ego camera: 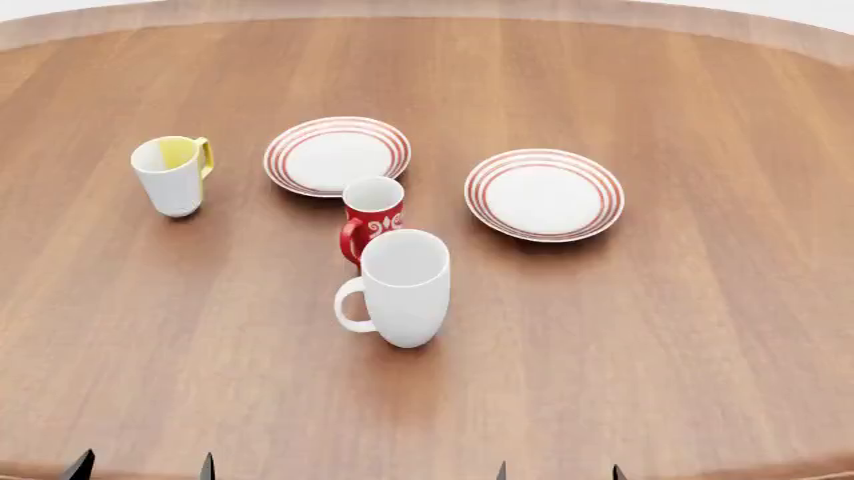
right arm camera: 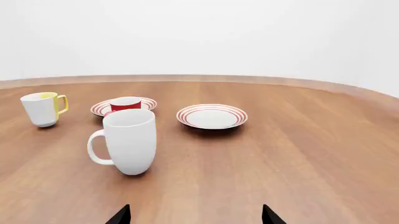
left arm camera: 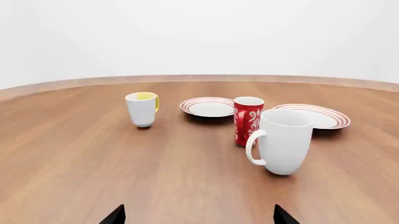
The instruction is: Put the white mug on the left plate.
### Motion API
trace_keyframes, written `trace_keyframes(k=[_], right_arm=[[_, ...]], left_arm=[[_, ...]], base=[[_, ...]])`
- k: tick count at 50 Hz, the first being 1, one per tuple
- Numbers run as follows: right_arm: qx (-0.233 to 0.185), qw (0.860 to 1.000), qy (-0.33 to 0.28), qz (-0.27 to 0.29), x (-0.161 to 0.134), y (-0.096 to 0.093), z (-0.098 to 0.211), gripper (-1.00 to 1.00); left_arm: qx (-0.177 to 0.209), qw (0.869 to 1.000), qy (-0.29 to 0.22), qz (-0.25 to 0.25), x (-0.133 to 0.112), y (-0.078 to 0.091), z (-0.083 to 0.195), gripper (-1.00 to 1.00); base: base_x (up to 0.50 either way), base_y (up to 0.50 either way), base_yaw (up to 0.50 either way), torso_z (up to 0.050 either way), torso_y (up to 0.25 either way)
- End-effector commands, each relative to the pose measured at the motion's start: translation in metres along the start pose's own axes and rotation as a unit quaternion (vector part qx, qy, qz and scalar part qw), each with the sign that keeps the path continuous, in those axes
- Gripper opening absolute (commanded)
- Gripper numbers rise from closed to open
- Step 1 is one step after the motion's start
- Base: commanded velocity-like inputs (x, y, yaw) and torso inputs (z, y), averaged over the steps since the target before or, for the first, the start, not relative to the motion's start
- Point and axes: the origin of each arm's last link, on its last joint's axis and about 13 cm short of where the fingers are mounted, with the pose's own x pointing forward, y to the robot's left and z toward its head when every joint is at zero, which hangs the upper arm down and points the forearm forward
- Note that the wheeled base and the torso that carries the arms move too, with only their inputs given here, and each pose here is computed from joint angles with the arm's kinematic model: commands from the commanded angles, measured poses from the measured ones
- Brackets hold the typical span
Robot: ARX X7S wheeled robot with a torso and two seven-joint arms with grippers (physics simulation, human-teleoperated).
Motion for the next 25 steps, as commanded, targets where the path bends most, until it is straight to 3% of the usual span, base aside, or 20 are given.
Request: trace_keyframes(k=[1, 2, 10, 13, 16, 25], right_arm=[[0.0, 1.0, 0.0, 0.0, 0.0, 0.001, 0.0, 1.0], [-0.021, 1.0, 0.001, 0.004, -0.001, -0.003, -0.001, 1.0], [-0.059, 0.998, -0.014, 0.032, -0.014, -0.017, 0.022, 1.0], [-0.058, 0.997, -0.023, 0.04, -0.02, -0.021, 0.04, 1.0], [-0.085, 0.994, -0.033, 0.061, -0.025, -0.024, 0.059, 1.0], [-0.116, 0.99, -0.041, 0.065, -0.032, -0.026, 0.084, 1.0]], left_arm=[[0.0, 1.0, 0.0, 0.0, 0.0, 0.0, 0.001, 1.0], [-0.003, 1.0, 0.004, 0.006, 0.002, 0.003, -0.001, 1.0], [0.032, 0.999, -0.008, 0.0, 0.006, 0.022, 0.017, 1.0], [0.05, 0.999, -0.016, 0.001, -0.001, 0.026, 0.032, 1.0], [0.057, 0.998, -0.027, -0.008, -0.006, 0.03, 0.05, 1.0], [0.088, 0.995, -0.039, -0.018, -0.022, 0.038, 0.076, 1.0]], base=[[0.0, 0.0, 0.0, 0.0, 0.0], [0.0, 0.0, 0.0, 0.0, 0.0], [0.0, 0.0, 0.0, 0.0, 0.0], [0.0, 0.0, 0.0, 0.0, 0.0], [0.04, 0.0, 0.0, 0.0, 0.0], [0.31, 0.0, 0.0, 0.0, 0.0]])
